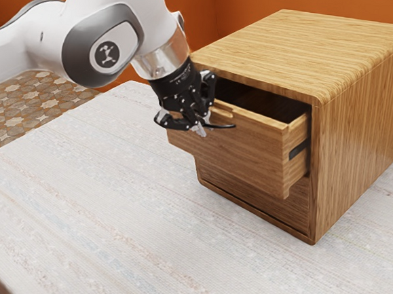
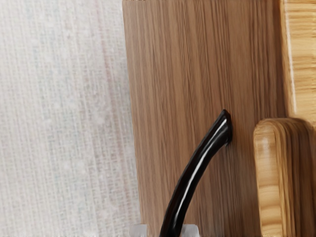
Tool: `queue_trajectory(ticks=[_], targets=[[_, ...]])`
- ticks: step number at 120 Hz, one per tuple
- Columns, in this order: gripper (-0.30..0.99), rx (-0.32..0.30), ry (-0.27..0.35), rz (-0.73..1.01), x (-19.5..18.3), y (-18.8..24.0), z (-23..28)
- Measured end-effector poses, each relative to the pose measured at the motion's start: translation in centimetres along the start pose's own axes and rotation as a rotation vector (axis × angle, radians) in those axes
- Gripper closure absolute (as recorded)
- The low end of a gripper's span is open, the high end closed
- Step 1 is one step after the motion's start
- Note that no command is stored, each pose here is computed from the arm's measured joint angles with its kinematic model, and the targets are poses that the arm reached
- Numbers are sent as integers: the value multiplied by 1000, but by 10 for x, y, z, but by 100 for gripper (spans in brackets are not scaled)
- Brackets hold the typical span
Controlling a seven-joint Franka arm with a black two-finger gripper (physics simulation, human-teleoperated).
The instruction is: Pull the drawer handle with one arm to open the drawer
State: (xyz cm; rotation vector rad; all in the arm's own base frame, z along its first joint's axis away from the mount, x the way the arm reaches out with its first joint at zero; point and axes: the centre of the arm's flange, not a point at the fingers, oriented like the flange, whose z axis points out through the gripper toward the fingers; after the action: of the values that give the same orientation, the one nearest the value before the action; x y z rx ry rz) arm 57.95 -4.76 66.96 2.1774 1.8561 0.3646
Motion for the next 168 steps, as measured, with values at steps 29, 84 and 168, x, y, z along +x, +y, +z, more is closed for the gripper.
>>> queue_trajectory(ticks=[29, 84, 168], targets=[[79, 3, -4, -7, -1, -13, -8], [79, -10, 1, -12, -4, -41, -23], [79, -10, 14, -12, -10, -82, -38]])
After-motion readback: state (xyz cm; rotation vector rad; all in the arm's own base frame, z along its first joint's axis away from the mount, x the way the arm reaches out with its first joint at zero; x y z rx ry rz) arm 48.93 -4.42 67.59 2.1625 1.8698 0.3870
